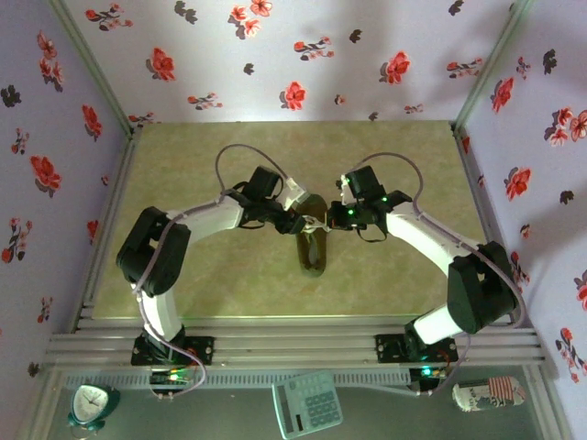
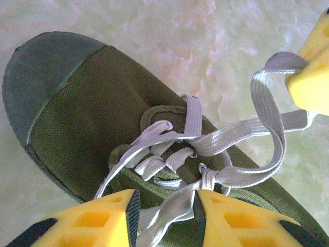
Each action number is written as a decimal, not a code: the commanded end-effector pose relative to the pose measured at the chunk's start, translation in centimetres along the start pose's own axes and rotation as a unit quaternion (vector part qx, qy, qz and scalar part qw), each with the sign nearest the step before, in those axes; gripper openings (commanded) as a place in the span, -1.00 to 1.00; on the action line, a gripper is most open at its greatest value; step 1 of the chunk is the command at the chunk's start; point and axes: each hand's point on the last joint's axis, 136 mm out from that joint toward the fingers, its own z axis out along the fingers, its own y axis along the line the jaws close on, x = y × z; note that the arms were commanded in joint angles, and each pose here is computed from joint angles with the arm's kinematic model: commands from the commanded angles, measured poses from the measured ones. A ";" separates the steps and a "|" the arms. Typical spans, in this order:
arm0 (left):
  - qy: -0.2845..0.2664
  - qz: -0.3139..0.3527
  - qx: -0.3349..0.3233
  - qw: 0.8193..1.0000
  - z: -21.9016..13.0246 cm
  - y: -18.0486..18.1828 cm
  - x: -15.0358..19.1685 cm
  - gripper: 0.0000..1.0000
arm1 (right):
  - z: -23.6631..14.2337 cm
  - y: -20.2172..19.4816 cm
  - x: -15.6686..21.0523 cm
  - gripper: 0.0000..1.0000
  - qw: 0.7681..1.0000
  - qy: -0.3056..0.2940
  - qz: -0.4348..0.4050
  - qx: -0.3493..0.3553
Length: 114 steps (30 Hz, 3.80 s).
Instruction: Tie the shoes
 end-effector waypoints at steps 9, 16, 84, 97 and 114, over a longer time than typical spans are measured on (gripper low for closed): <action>0.010 0.000 0.014 1.000 0.6 0.2 0.0 -0.59 | -0.4 0.7 -0.7 -1.00 1.000 -0.007 -0.002 -0.012; 0.008 0.004 0.012 1.000 -0.5 -0.3 -0.3 -0.92 | -0.5 0.6 -0.8 -1.00 1.000 -0.009 -0.004 -0.010; -0.078 0.213 -0.074 0.971 -3.6 0.6 0.9 0.57 | 1.2 0.3 -2.7 -1.00 0.985 -0.124 -0.115 -0.011; -0.052 0.241 -0.012 0.969 -1.5 1.4 0.8 0.24 | -0.4 0.4 -0.3 -1.00 0.996 -0.063 -0.066 0.003; -0.041 0.238 0.032 0.970 -0.1 1.0 0.1 0.14 | 0.3 0.4 0.0 -1.00 0.997 -0.050 -0.062 0.001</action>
